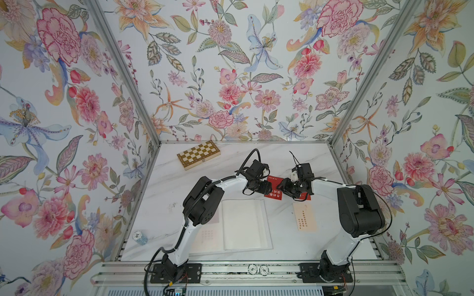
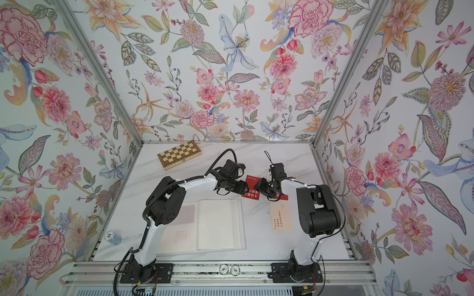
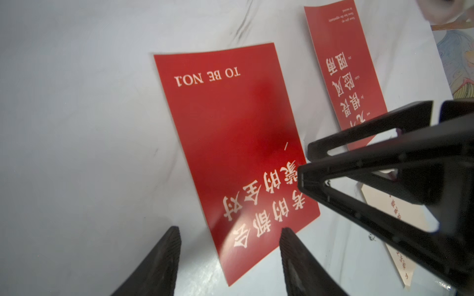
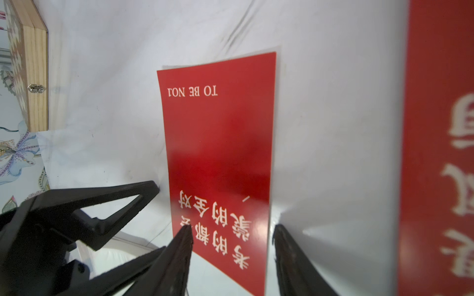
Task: Place the photos into the photo albums
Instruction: Pick up the photo at the center of the board.
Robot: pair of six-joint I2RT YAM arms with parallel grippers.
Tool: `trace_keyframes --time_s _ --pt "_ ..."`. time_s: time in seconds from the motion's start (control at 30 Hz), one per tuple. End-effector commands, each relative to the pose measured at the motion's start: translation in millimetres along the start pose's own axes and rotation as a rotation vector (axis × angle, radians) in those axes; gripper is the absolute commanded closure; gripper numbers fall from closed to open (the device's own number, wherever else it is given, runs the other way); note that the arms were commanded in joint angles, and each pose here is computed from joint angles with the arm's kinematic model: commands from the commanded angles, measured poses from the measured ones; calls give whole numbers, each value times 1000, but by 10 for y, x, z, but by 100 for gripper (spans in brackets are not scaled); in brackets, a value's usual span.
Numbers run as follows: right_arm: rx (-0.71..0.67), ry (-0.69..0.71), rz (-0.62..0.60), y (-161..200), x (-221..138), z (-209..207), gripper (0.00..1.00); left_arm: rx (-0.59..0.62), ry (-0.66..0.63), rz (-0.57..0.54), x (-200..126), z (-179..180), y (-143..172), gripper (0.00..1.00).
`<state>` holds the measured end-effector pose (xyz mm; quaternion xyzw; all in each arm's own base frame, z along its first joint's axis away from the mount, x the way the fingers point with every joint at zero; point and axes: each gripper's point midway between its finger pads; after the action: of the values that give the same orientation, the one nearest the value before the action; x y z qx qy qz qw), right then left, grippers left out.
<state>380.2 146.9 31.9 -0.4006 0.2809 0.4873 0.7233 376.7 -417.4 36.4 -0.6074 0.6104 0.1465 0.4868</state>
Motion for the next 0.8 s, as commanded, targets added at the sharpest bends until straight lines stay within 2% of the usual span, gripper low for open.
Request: trace_keyframes --time_s 0.0,0.4,0.77 --pt "30 18 50 110 104 -96 48 -22 -2 65 168 51 234 41" --pt "18 -63 29 10 65 71 58 -11 7 64 159 13 231 56" --pt "36 -214 -19 -95 -85 342 63 -10 1 59 113 32 247 56"
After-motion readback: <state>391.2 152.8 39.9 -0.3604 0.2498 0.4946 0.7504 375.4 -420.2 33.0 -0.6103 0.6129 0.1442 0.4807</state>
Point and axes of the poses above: each gripper's point midway between its finger pads, its own x axis out along the fingers, its own z axis along the line the jaws close on, y = z × x, and after that the axes turned 8 degrees about -x, right-handed
